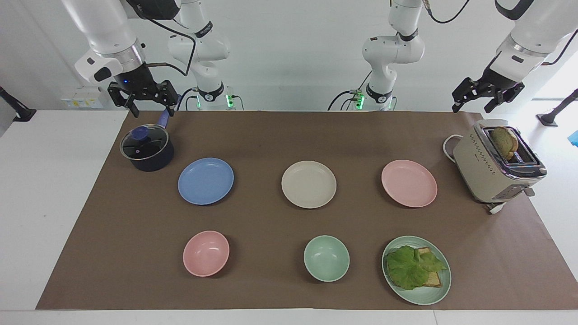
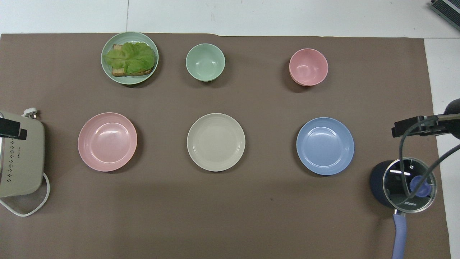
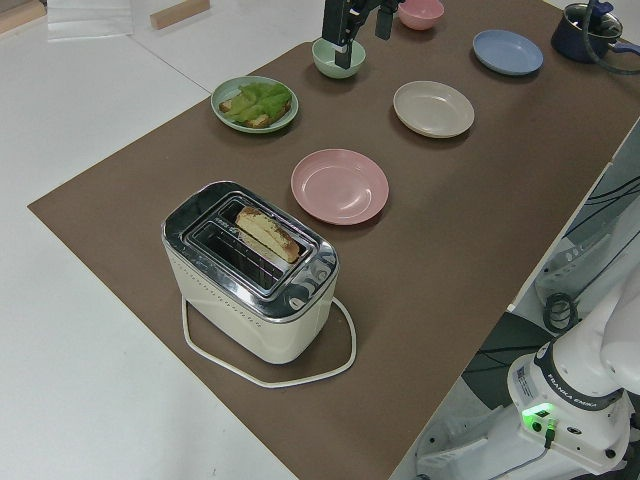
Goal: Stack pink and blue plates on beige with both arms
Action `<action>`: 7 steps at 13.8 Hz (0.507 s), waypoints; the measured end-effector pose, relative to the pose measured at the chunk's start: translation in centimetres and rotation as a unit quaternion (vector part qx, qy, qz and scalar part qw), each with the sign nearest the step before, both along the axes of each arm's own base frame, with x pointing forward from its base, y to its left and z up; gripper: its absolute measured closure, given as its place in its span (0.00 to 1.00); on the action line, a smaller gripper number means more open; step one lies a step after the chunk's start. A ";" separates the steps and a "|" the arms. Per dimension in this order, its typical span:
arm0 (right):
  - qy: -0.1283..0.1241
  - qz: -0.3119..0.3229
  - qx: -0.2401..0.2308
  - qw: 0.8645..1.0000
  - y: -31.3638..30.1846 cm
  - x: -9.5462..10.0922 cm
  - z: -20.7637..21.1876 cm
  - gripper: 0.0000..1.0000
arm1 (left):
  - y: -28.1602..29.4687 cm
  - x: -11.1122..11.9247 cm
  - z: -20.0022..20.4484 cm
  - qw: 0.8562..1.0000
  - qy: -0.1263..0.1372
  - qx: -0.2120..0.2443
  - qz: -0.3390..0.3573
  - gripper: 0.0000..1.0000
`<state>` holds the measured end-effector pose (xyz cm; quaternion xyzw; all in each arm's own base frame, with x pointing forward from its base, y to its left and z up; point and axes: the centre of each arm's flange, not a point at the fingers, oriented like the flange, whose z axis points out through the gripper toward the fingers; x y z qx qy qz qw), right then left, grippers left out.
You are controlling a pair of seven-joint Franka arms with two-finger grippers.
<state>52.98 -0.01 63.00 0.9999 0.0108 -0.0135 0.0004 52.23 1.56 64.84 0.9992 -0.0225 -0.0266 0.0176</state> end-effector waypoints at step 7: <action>-0.001 -0.002 0.000 1.000 -0.2 0.0 0.0 0.00 | 0.3 0.4 -3.0 1.000 0.005 -0.001 0.004 0.00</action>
